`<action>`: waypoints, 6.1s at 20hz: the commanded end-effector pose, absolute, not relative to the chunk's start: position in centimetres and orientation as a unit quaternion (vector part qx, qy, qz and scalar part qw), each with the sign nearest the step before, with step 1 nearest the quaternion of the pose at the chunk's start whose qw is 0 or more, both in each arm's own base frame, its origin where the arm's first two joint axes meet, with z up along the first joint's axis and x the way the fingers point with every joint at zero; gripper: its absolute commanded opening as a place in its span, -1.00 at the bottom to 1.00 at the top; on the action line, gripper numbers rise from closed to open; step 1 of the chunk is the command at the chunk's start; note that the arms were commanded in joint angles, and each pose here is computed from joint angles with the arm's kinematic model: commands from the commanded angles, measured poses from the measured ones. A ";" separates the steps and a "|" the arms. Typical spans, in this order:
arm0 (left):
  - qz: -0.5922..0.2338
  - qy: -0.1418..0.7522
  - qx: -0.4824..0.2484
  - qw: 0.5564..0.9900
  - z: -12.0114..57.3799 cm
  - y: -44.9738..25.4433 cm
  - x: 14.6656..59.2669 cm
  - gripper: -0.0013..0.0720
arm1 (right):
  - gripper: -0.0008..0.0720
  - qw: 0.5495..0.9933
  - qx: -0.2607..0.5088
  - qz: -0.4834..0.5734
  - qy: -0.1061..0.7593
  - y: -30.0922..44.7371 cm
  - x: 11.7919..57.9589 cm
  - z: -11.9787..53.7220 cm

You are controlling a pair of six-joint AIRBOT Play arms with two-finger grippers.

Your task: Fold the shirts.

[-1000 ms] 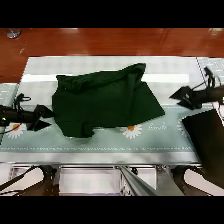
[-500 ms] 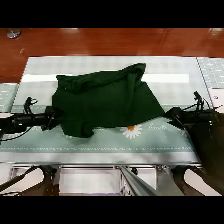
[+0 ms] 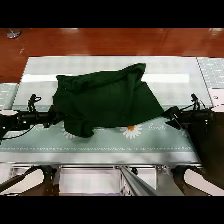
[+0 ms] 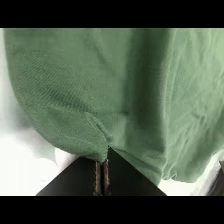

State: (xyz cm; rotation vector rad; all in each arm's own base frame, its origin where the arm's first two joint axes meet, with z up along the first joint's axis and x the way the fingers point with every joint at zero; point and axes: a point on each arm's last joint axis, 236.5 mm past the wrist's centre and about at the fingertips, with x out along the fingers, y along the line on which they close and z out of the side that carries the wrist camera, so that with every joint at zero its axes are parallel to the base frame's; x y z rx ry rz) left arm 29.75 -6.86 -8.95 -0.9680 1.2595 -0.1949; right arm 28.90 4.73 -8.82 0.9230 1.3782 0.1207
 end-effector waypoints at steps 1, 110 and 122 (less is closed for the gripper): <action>-0.092 0.565 -0.434 0.696 -8.8 -7.1 29.8 -0.90 | 0.75 0.677 0.412 0.057 0.607 5.0 31.8 -9.3; -0.050 0.668 -0.398 0.627 -11.1 -5.8 19.7 0.94 | 0.73 0.732 0.382 0.118 0.552 4.5 31.6 -1.0; -0.115 0.661 -0.375 0.639 -10.2 -8.6 20.3 -0.90 | 0.73 0.591 0.338 0.028 0.732 4.4 18.5 -10.7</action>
